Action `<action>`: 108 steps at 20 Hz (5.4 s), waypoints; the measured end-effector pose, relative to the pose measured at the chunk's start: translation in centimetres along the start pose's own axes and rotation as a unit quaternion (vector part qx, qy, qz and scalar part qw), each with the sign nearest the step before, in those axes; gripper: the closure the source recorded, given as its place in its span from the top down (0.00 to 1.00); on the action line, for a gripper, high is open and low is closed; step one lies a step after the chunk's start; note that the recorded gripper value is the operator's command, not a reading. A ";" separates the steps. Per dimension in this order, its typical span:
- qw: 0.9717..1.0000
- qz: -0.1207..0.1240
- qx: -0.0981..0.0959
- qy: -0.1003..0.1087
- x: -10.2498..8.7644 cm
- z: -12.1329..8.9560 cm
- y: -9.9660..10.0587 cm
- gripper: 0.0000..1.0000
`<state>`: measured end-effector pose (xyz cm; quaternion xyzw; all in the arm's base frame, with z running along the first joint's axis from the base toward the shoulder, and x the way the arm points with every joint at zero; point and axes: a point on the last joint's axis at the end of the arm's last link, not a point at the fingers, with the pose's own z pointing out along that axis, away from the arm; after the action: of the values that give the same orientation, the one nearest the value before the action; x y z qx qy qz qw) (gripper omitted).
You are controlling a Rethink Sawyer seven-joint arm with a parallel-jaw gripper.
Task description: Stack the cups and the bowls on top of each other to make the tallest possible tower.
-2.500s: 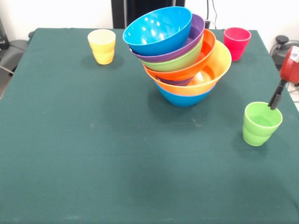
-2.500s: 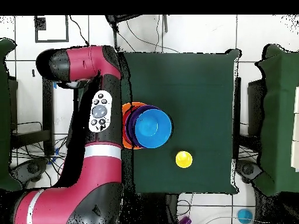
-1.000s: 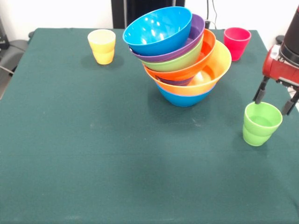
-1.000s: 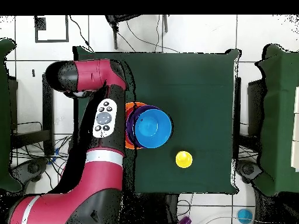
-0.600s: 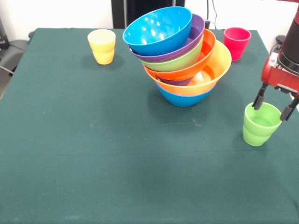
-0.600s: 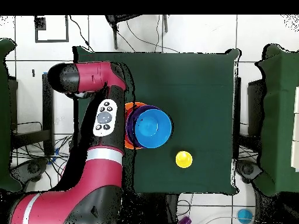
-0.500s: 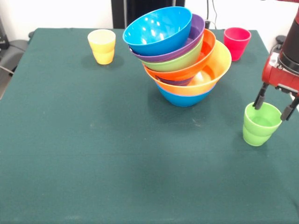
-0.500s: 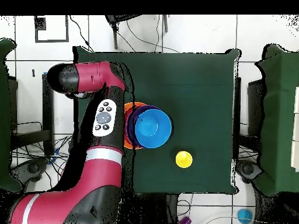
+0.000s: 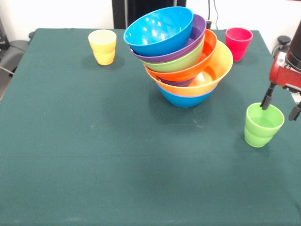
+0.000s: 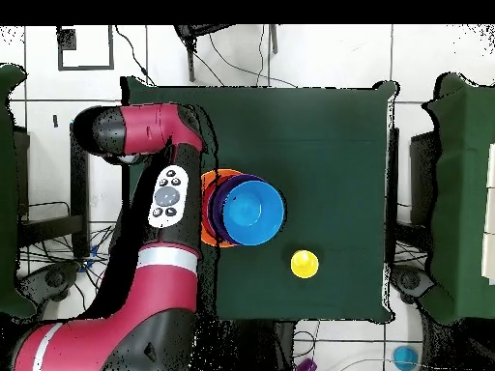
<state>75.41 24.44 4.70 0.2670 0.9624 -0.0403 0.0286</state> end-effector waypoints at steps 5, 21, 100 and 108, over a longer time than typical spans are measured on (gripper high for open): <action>1.000 0.001 -0.011 -0.002 0.5 -0.2 1.0 1.00; 0.999 -0.007 -0.027 -0.022 1.6 1.0 2.4 1.00; 0.983 0.176 -0.056 -0.016 -15.9 -21.5 -17.9 0.00; 0.979 0.194 -0.055 -0.014 -18.6 -20.6 -21.9 0.00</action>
<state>79.27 -1.87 28.00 0.4462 0.8925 0.0156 0.0639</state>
